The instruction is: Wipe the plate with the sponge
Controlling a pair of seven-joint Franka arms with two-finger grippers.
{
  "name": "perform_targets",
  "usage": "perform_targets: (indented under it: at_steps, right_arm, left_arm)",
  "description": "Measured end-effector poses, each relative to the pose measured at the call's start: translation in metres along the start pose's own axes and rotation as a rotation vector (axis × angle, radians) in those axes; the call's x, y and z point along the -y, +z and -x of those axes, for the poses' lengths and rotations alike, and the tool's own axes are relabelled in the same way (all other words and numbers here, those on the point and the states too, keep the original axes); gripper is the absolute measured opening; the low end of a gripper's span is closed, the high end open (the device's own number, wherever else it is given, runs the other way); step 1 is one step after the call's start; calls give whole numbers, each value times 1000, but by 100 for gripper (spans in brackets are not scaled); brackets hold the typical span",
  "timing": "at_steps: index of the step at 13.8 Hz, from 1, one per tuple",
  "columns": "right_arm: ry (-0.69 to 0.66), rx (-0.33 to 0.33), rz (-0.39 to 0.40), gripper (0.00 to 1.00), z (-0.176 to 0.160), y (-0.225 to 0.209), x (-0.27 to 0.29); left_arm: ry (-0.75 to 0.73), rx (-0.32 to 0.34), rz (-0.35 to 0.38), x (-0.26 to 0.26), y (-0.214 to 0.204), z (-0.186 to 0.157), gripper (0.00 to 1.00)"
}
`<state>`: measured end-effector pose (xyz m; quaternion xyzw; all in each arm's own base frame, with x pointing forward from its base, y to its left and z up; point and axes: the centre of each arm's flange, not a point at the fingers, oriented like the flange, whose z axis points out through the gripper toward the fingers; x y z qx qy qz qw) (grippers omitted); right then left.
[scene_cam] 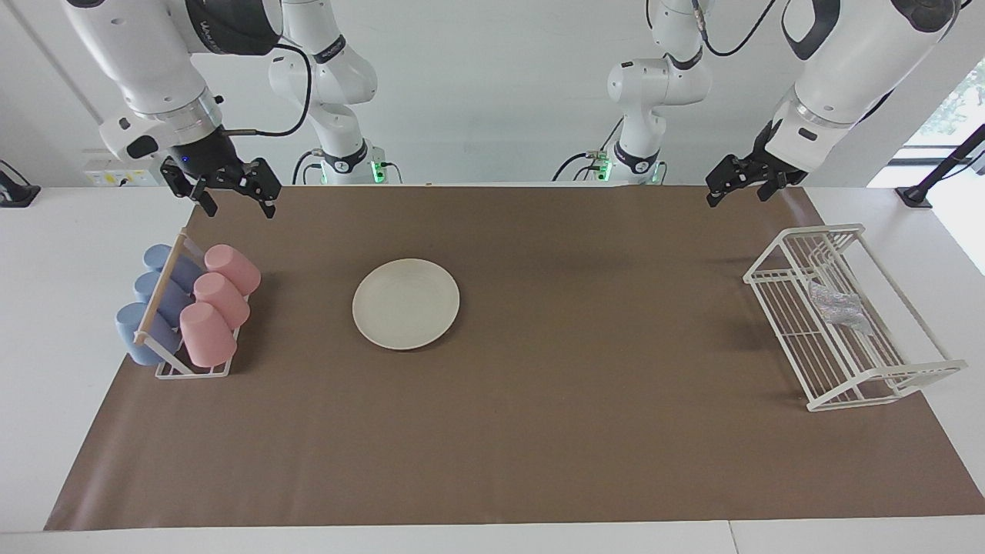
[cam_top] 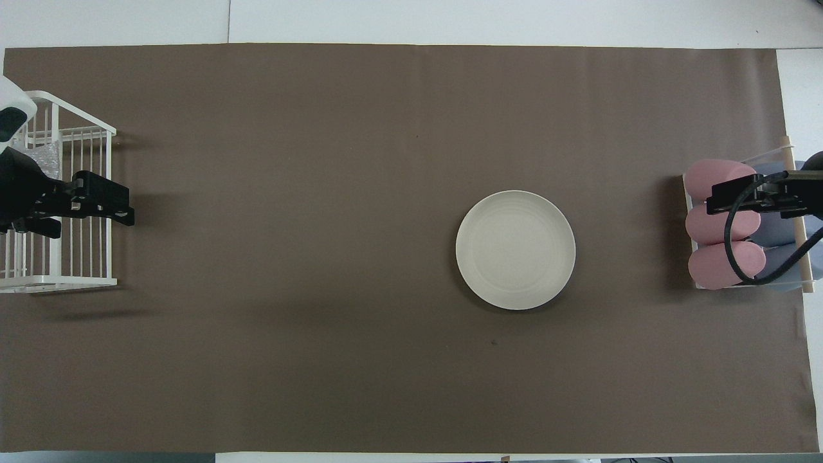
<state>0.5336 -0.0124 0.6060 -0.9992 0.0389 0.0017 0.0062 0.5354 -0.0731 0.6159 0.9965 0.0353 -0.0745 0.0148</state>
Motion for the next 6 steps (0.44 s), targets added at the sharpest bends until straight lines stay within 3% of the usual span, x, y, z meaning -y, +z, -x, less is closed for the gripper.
perform_targets:
  at_steps: [6]
  right_arm:
    - [2, 0, 0, 100, 0, 0, 0]
  left_arm:
    - [-3, -1, -14, 3, 0, -1, 100]
